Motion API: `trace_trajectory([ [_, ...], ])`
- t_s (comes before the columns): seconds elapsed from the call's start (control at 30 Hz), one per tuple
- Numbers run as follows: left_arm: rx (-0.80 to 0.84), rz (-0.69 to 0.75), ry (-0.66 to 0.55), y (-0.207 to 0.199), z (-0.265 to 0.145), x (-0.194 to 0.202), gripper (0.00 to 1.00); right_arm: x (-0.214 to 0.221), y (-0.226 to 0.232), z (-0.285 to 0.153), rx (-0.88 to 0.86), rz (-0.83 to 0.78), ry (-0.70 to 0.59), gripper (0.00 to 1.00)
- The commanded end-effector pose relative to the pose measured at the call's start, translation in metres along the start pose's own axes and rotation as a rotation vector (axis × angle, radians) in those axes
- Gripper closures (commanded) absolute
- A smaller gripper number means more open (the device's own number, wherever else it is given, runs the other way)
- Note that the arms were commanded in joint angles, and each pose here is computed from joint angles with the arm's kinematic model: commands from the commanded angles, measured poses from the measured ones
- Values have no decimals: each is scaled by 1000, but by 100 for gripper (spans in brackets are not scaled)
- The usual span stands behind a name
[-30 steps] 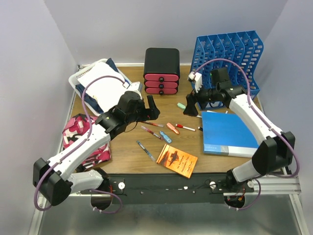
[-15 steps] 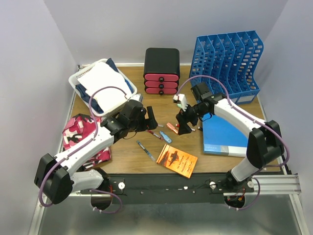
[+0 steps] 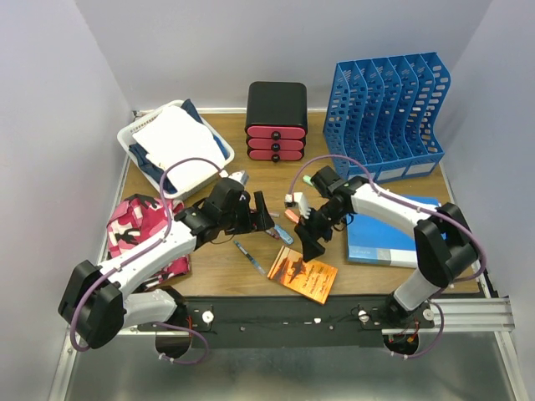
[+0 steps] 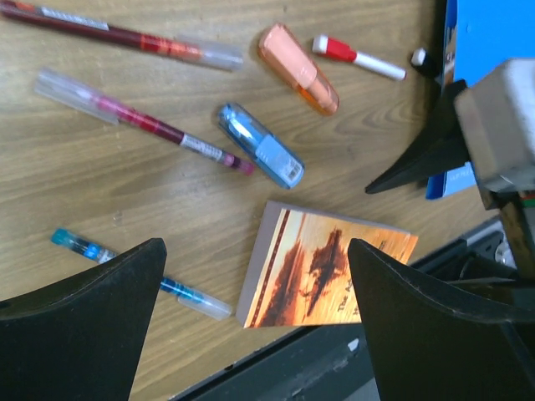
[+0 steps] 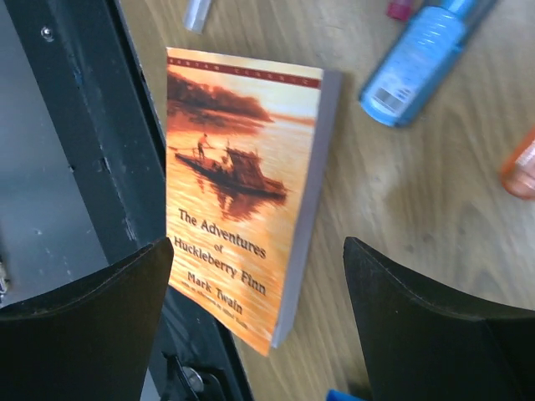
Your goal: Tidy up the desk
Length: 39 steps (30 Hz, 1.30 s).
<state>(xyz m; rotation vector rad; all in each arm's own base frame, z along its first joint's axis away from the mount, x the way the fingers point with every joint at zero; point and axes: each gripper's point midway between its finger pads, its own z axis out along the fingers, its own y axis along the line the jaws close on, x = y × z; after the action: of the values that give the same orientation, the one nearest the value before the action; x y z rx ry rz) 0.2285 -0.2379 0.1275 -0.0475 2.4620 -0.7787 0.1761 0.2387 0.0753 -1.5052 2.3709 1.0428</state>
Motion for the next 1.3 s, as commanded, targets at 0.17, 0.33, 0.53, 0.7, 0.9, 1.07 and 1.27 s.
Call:
trace_trajectory([
  [0.17,65,-54,66,6,-12,32,1,8,-30,38,95,100,66,15],
  [0.33,91,-125,83,13,-14,51,1,13,-22,48,97,82,100,23],
  [0.53,189,-147,125,2,-22,66,7,13,-12,52,48,84,114,27],
  [0.7,235,-158,225,-7,-20,90,30,15,-15,56,45,108,131,29],
  [0.9,256,-172,336,-20,-19,131,44,16,-16,60,38,129,140,29],
  [1.07,237,-172,412,-23,-8,157,51,16,-14,61,24,141,140,31],
  [1.27,192,-201,439,-21,9,171,60,16,-13,63,9,147,142,34],
])
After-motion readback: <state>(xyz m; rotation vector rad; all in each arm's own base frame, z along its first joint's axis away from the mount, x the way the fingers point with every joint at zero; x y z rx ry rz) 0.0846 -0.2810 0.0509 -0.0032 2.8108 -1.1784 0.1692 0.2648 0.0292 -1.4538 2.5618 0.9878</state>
